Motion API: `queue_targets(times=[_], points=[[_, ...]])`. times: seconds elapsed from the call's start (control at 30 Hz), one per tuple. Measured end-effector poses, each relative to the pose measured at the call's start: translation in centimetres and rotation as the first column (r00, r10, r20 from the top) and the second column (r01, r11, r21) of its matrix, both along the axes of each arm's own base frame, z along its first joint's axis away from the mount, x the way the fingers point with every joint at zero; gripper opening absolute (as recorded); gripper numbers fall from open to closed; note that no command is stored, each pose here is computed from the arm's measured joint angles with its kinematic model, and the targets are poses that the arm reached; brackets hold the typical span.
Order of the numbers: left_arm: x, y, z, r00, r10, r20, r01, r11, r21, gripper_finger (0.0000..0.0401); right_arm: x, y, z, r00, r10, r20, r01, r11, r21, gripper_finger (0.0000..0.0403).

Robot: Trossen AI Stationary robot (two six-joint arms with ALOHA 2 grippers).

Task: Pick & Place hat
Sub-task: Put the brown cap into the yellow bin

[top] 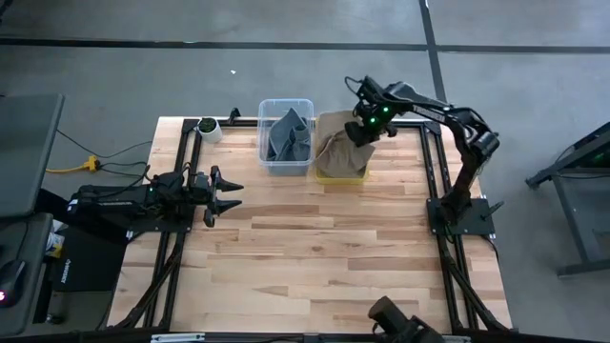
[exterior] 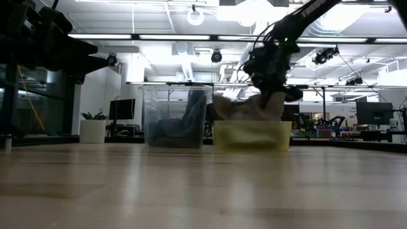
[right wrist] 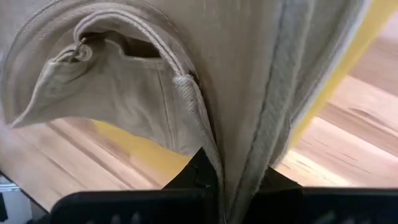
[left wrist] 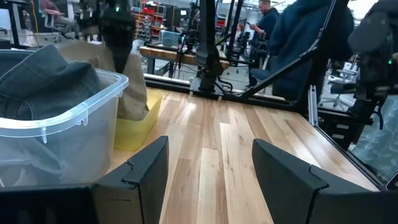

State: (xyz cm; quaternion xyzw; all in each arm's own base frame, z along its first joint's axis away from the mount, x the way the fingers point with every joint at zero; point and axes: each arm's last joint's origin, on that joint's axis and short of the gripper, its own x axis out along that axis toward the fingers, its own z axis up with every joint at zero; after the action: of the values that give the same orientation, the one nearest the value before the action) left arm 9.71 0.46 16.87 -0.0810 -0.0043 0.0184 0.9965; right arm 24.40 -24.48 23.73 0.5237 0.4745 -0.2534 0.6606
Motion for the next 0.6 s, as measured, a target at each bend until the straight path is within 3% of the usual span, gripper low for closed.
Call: queue_targets(times=[0.2,0.6], points=[[0.0,0.0,0.0,1.0,0.0,0.0,0.0,1.0,0.0,0.0209,1.1,-0.2,-2.6,0.997,0.024,-0.072,-0.021,0.999,0.038,0.0009],[0.0,0.0,0.0,1.0,0.0,0.0,0.0,1.0,0.0,0.0209,1.2,-0.7,-2.9,0.989,0.023,-0.144,-0.036,0.996,-0.083,0.0055]])
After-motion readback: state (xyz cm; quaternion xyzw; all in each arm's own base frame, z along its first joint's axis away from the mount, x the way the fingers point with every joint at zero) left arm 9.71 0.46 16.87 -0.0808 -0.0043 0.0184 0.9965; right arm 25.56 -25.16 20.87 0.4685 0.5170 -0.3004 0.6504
